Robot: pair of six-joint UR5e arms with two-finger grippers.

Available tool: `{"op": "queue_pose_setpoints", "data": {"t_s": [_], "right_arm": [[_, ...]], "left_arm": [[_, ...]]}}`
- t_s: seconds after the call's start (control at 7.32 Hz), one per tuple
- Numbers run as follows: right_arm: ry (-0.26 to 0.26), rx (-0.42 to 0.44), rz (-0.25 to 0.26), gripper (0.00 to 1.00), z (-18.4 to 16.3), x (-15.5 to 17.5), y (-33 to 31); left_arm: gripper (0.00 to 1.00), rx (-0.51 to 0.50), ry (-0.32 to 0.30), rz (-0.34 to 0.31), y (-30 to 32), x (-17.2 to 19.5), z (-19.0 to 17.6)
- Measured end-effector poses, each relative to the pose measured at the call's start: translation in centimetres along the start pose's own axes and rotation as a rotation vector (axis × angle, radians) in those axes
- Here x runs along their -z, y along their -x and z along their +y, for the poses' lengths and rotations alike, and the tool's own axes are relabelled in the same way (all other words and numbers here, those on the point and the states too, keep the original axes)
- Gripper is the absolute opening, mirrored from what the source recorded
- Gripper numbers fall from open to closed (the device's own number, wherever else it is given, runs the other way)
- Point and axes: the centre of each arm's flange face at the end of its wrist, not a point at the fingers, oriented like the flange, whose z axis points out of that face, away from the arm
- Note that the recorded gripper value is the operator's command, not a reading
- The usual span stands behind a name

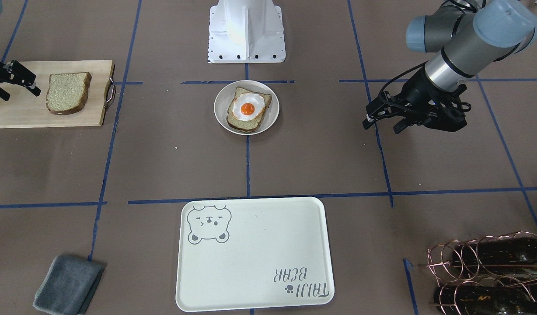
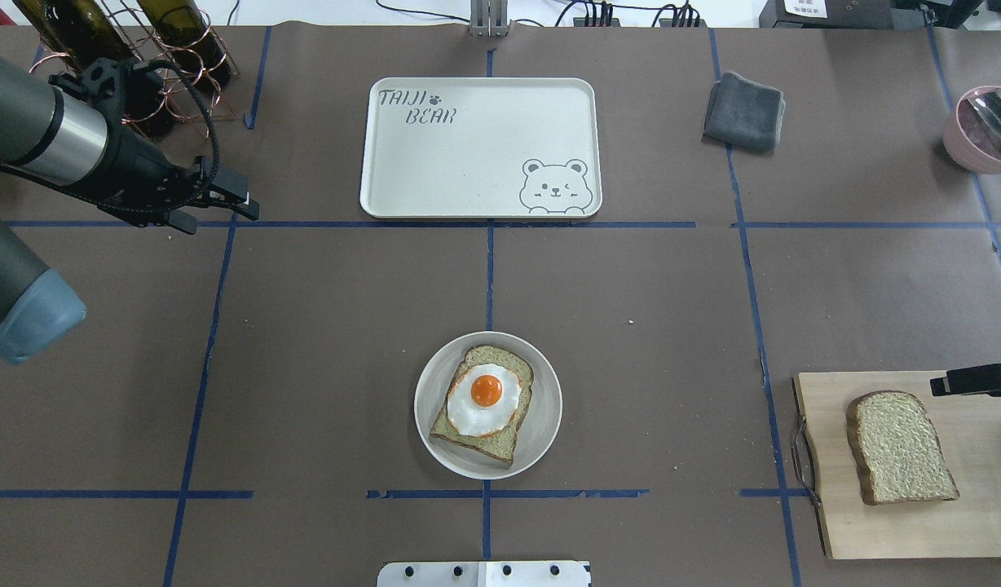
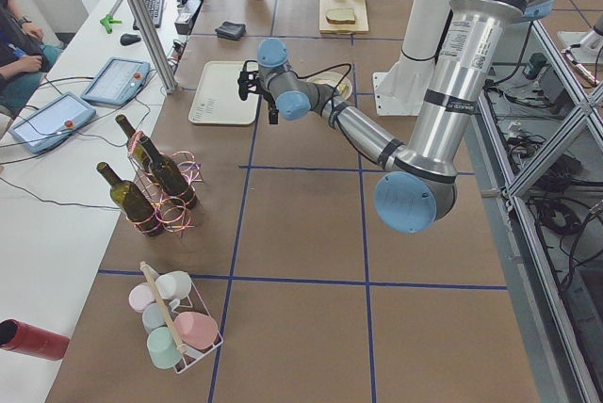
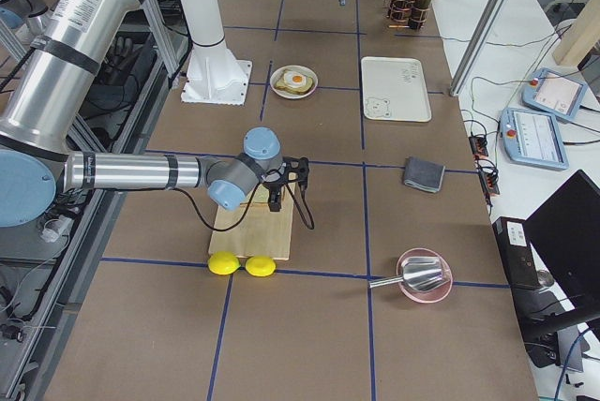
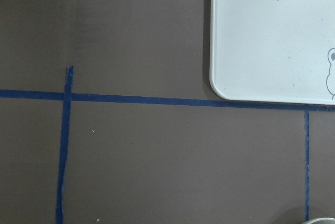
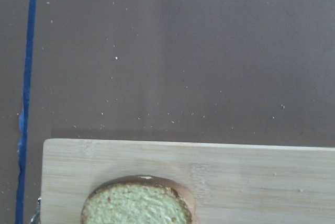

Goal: Make sandwich and place on tray
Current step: 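Lower the right gripper to the board bread while the left arm advances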

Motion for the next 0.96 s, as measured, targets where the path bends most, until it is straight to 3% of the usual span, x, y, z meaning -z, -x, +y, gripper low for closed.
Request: {"op": "queue_pose_setpoints", "data": {"t_s": [0.27,0.68,0.96], "right_arm": [[-0.006,0.0,-0.024,0.91,2.4,-1.6,-0.9],[0.012,0.003,-0.019,0.55,4.1,-3.4,-0.2],[0.036,0.011,-0.013,0.46,4.9,-4.0,0.0]], "left_arm": [[1.0,0.007,-0.004,-0.006,-1.5,-1.5,0.7],[1.0,0.025,-0.01,0.0,-4.6,-3.7,2.2],[1.0,0.028,-0.01,0.003,-5.0,-3.9,2.4]]}}
